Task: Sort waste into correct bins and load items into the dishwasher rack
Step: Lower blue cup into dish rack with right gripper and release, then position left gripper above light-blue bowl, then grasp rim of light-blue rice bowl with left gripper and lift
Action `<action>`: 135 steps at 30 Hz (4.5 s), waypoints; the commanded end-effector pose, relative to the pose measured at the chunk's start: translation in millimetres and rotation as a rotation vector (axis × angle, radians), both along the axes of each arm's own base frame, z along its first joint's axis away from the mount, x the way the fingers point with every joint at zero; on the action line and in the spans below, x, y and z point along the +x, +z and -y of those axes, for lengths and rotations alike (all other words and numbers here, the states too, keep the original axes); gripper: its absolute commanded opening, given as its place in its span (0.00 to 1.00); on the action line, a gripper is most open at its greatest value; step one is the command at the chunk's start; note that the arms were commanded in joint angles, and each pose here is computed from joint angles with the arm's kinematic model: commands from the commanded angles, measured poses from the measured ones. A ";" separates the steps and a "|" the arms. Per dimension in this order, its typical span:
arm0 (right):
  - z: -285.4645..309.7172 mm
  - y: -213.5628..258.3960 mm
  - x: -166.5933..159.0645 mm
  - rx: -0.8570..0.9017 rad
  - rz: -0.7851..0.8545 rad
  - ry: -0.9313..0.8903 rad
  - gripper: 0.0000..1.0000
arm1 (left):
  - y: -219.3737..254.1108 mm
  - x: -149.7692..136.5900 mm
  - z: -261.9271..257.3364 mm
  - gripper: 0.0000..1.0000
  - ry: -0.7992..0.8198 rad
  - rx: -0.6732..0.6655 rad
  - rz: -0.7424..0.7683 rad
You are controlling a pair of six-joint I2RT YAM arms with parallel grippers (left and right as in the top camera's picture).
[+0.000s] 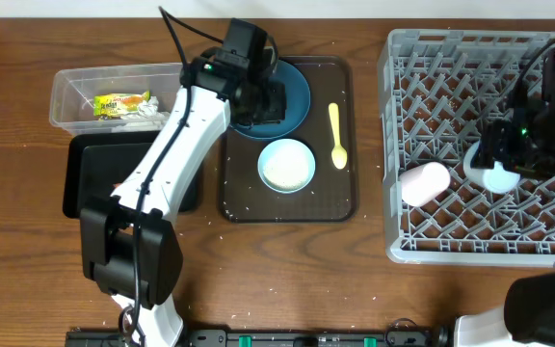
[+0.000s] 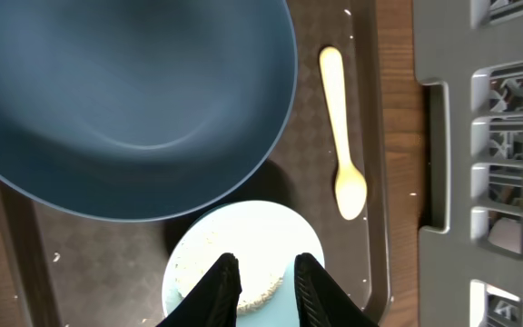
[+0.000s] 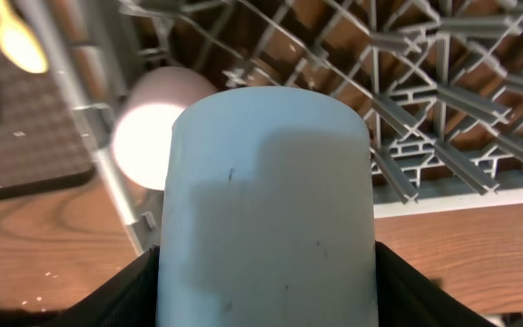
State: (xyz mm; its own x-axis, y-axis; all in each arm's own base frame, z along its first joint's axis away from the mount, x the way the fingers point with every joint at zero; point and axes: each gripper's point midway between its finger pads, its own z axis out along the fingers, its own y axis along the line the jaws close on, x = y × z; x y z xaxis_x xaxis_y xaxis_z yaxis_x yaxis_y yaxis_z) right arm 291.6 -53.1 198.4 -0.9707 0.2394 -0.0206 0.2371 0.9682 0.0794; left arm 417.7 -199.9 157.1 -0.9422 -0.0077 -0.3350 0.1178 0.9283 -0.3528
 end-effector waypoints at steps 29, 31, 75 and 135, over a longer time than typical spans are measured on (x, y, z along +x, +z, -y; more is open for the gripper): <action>28.2 -91.2 -10.1 0.009 -0.080 -0.169 0.75 | -6.0 -3.7 -6.0 0.24 0.008 0.068 -0.003; 29.0 -91.3 -7.4 0.007 -0.069 -0.169 0.81 | -6.3 -4.2 -6.2 0.24 0.008 0.069 -0.005; -66.7 82.6 95.7 0.350 0.536 0.163 0.99 | -4.4 -46.7 -18.4 0.24 -0.086 0.148 -0.108; -76.4 66.5 100.5 0.152 0.487 0.192 0.99 | -88.6 -62.7 -22.4 0.45 0.059 0.275 -0.153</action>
State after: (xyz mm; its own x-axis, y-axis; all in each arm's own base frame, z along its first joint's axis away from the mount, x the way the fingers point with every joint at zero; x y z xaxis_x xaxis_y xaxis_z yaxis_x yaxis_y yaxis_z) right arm 392.3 25.4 255.6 -0.8954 0.0801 -0.4380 -0.0520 0.9581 0.2816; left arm 360.5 -157.3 68.3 -0.9799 -0.0646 -0.1888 -0.0569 0.9973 -0.0460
